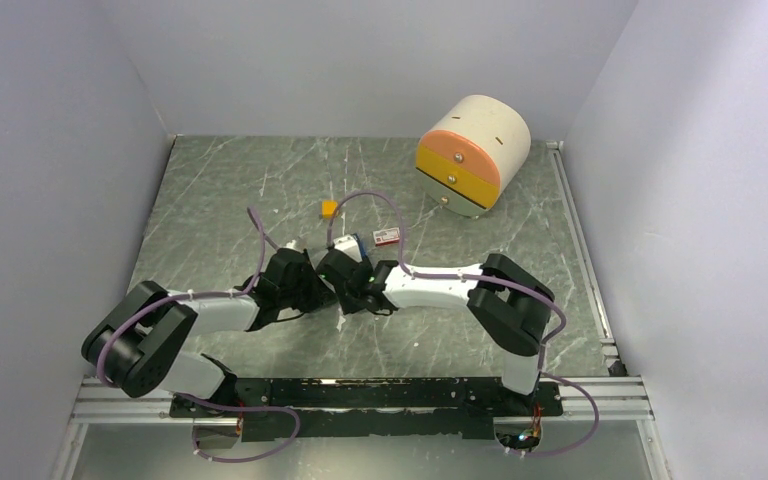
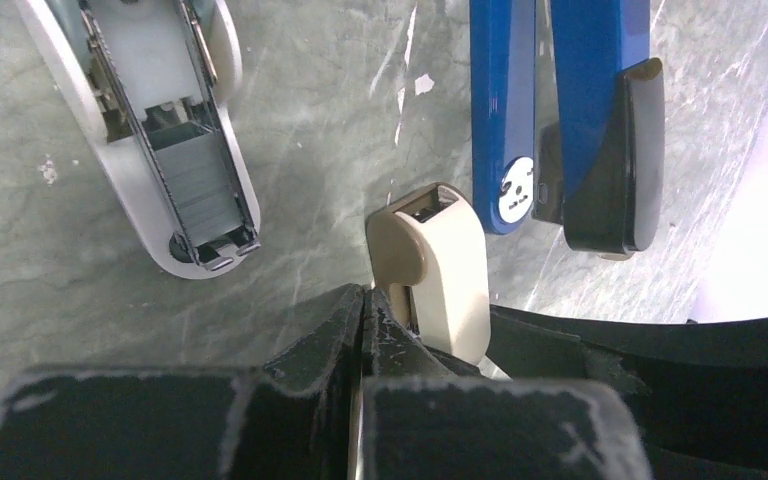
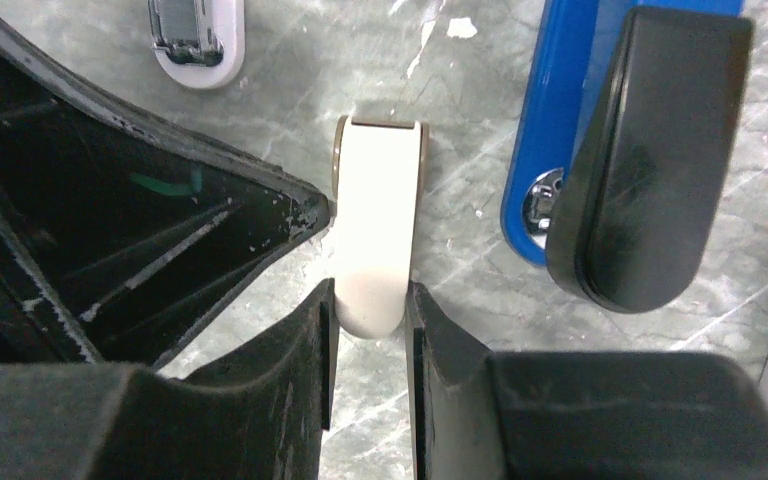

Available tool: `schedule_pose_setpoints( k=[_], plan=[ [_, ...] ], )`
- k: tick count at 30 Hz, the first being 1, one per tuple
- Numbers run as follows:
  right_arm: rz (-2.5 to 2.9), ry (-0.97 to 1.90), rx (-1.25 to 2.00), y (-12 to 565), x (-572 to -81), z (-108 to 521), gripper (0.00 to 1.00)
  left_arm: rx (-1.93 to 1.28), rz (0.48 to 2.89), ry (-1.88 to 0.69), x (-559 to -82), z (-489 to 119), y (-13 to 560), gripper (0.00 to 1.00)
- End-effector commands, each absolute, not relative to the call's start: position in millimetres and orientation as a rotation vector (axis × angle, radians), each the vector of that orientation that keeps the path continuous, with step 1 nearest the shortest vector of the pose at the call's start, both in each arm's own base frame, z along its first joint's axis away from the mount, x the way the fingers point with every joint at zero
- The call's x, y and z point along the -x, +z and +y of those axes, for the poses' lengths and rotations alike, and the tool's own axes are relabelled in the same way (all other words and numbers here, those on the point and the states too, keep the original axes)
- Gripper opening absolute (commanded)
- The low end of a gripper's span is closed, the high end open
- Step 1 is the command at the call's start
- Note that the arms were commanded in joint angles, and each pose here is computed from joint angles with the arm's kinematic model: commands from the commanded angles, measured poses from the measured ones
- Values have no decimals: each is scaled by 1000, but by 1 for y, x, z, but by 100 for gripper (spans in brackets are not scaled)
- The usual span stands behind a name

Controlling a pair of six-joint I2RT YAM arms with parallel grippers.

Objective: Load the staples into the stapler

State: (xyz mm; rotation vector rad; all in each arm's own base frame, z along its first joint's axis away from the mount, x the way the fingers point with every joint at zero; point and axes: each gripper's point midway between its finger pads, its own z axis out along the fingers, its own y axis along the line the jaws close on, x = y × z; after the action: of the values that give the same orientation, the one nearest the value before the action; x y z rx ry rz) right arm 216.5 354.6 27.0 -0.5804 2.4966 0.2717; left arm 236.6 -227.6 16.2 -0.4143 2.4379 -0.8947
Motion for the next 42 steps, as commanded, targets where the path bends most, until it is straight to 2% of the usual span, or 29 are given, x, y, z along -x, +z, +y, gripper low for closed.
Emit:
schedule_pose_setpoints(
  k=[1, 5, 9, 17, 23, 31, 35, 38, 42],
  plan=[
    [2589, 97, 636, -19, -205, 326, 13, 421, 2496, -776, -225, -210, -1, 5],
    [2604, 41, 658, -32, -205, 321, 14, 422, 2486, -785, -226, -211, 4, 6],
    [2577, 79, 642, -18, -209, 328, 16, 415, 2469, -798, -227, -211, 14, 6],
    [2478, 168, 582, 33, -230, 349, 35, 385, 2428, -804, -231, -211, 39, 9],
    [2420, 278, 545, 67, -232, 355, 52, 373, 2335, -580, -248, -179, 65, 12],
    [2319, 359, 499, 101, -259, 370, 56, 432, 2217, -331, -267, -138, 107, 18],
    [2258, 430, 483, 115, -281, 392, 56, 507, 2132, -252, -268, -115, 128, 24],
    [2206, 476, 491, 127, -297, 411, 57, 563, 2092, -211, -263, -101, 135, 34],
    [2173, 485, 531, 129, -315, 438, 63, 607, 2042, -193, -256, -87, 145, 42]
  ],
)
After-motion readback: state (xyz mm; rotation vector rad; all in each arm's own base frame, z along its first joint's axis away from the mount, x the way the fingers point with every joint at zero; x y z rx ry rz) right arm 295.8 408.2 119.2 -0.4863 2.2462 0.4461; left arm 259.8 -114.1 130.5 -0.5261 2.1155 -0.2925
